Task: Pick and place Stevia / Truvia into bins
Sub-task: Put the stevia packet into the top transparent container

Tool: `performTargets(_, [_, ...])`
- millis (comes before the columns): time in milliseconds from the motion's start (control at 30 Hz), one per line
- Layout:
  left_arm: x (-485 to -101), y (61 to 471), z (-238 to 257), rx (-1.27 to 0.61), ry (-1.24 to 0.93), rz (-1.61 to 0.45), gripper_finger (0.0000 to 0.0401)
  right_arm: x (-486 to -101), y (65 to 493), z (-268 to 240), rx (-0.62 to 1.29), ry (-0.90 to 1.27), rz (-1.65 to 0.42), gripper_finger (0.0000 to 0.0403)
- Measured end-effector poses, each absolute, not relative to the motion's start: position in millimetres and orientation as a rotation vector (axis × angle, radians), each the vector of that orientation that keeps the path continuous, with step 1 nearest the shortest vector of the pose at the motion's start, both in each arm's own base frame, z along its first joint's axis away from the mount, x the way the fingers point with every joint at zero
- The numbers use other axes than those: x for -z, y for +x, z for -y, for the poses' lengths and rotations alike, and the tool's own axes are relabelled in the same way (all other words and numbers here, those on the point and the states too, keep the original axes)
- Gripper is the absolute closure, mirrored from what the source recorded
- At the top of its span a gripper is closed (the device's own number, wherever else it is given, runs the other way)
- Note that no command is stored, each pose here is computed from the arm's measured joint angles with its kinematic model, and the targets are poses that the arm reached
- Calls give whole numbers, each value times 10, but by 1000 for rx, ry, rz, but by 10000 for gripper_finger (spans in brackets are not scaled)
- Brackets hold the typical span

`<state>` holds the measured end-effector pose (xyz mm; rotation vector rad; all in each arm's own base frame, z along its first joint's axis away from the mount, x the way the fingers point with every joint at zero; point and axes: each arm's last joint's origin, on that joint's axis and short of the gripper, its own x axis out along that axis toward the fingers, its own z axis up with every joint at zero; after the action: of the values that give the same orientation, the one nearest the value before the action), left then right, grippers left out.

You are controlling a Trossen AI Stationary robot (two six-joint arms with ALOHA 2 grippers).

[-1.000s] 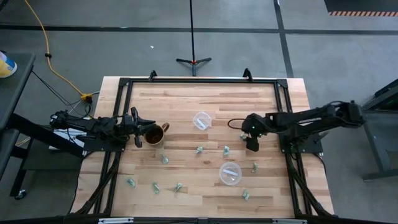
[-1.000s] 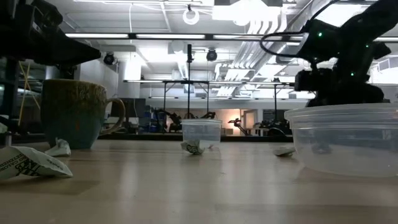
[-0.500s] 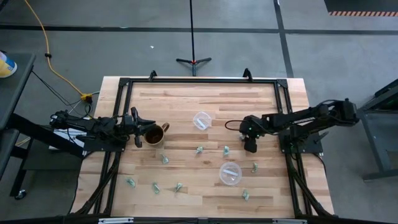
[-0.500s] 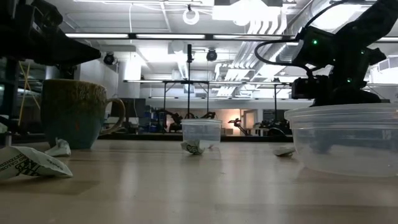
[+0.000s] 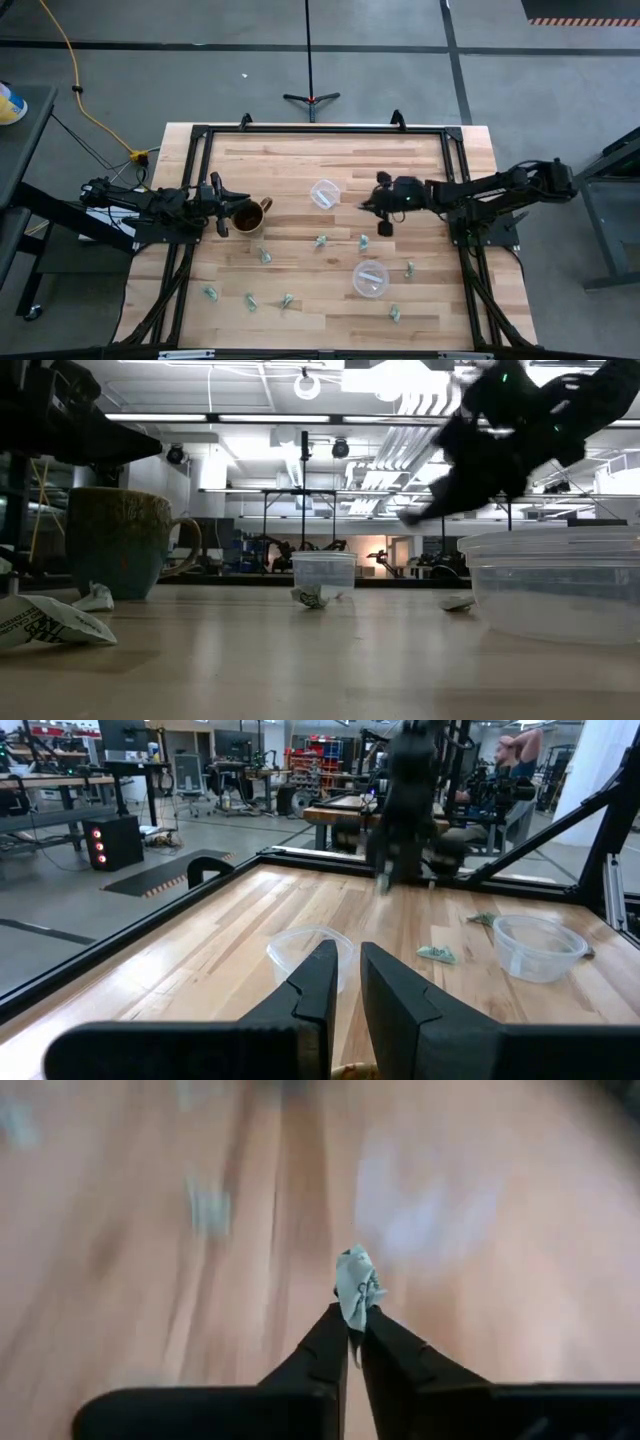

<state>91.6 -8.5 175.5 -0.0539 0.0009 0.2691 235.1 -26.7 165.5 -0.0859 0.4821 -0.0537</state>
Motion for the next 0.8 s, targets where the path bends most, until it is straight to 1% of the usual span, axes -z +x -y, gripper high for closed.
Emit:
performTargets(100, [-1755,917,85,-269,-54,-2,318,-1801,2457,280,53,-186,-281,399])
performTargets(200, [-1755,916,85,-269,-54,-1,318,-1816,2563,308,71,-217,-222,394])
performTargets(300, [-1755,916,85,-268,-54,-1,318,-1786,2748,393,111,-202,-267,399])
performTargets(467, [-1755,916,85,-269,-54,-1,318,-1681,3057,589,144,-175,-422,397])
performTargets(600, [-1756,916,85,-268,-54,-1,318,-1666,3214,705,123,-132,-525,401])
performTargets(667, [-1755,916,85,-269,-54,-1,318,-1688,3276,735,90,-119,-552,399])
performTargets(800, [-1756,916,85,-269,-54,-1,318,-1764,3366,779,89,-89,-551,401])
